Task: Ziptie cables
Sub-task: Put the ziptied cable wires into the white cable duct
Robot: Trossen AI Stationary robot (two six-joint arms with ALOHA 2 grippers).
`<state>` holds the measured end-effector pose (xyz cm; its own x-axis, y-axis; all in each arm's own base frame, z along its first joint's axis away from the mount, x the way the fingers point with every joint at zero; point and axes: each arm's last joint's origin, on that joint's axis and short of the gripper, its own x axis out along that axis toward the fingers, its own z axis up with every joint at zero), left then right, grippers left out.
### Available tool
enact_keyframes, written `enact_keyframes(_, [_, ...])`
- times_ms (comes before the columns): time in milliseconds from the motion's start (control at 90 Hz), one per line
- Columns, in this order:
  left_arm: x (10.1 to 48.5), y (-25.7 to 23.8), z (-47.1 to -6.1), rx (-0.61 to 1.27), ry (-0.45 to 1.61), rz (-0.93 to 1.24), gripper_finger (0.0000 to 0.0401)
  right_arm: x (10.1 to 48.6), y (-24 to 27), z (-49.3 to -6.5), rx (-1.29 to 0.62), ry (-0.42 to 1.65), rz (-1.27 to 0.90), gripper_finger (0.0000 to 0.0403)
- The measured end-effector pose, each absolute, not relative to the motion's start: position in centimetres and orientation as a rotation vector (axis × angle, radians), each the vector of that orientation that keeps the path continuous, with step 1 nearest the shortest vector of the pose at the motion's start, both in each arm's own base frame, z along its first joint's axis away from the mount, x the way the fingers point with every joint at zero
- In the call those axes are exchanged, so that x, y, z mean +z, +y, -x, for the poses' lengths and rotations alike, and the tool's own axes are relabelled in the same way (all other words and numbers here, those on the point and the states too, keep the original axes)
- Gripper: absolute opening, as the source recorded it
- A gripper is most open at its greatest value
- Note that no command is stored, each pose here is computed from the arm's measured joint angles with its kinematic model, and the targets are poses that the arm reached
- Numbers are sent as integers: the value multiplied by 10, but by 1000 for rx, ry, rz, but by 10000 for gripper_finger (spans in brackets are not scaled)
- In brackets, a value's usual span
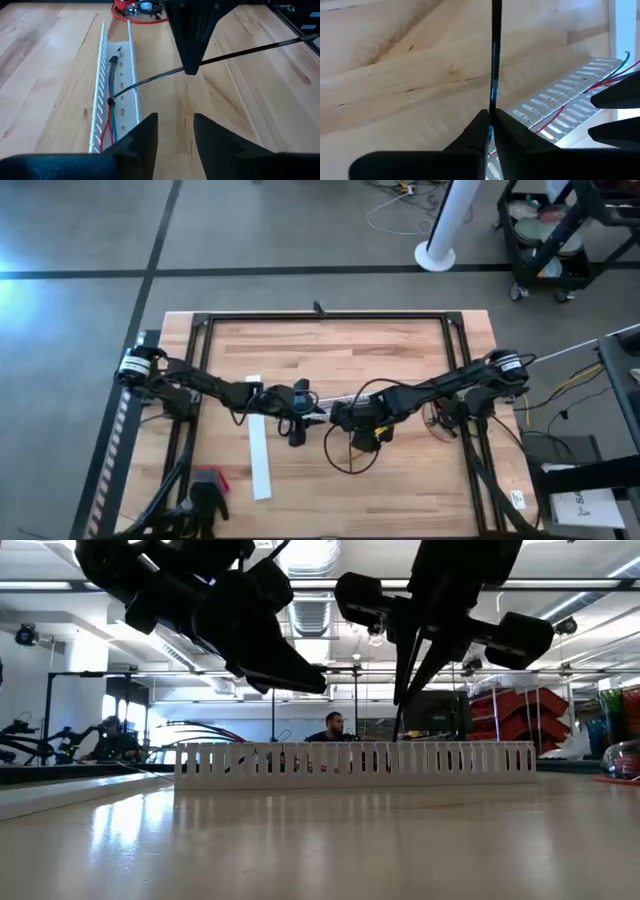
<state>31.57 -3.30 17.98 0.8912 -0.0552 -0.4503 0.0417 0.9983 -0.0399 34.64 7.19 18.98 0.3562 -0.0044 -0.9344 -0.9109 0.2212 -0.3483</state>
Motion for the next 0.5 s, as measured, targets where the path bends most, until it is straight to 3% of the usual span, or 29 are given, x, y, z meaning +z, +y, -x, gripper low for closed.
enact_keyframes(333, [180, -33, -316, -45, 462, 33, 108, 188, 75, -345, 718, 1048, 1092, 0])
enact_keyframes(500, [180, -32, -316, 0, 446, 23, 98, 188, 80, -346, 593, 1077, 950, 0])
